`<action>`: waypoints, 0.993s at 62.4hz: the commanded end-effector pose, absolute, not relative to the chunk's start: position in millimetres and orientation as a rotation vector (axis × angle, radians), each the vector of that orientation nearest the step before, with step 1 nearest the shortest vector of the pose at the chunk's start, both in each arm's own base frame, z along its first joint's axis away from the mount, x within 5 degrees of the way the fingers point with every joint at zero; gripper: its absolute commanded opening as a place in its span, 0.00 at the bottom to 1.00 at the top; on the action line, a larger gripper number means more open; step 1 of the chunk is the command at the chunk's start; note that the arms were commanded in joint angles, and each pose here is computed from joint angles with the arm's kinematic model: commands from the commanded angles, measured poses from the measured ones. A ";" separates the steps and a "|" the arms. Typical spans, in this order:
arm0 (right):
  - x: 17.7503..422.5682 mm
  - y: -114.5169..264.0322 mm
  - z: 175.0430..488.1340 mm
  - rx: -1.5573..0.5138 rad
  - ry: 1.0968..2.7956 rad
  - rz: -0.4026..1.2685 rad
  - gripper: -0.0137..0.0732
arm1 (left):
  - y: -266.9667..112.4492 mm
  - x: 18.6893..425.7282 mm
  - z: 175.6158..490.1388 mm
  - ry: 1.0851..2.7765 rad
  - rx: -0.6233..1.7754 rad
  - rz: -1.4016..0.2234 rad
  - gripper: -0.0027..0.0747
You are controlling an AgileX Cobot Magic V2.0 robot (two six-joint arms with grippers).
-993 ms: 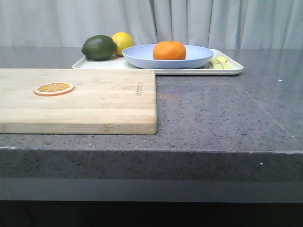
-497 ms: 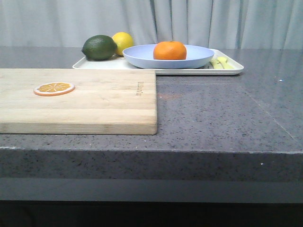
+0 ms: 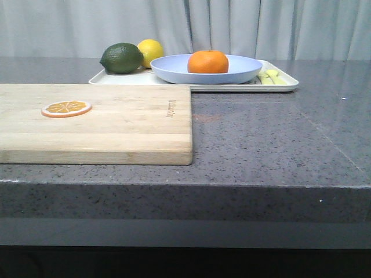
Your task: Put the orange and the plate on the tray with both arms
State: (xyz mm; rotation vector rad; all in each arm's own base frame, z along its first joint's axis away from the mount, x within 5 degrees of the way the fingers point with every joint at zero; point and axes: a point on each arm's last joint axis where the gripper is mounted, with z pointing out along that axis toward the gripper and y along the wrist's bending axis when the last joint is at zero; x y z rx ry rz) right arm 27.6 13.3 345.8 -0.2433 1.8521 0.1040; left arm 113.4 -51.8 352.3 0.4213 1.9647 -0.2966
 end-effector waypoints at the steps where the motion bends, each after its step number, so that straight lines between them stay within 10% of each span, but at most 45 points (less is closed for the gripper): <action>1: 30.2 12.5 357.7 -0.232 1.775 0.088 0.08 | -52.1 114.4 367.0 1.875 0.382 -0.324 0.01; 43: 30.3 12.5 358.0 -0.231 1.772 0.088 0.08 | -40.7 102.0 356.4 1.771 0.360 -0.259 0.01; 62: 30.3 12.5 358.0 -0.231 1.772 0.088 0.08 | -8.0 56.3 276.1 1.552 0.119 -0.095 0.01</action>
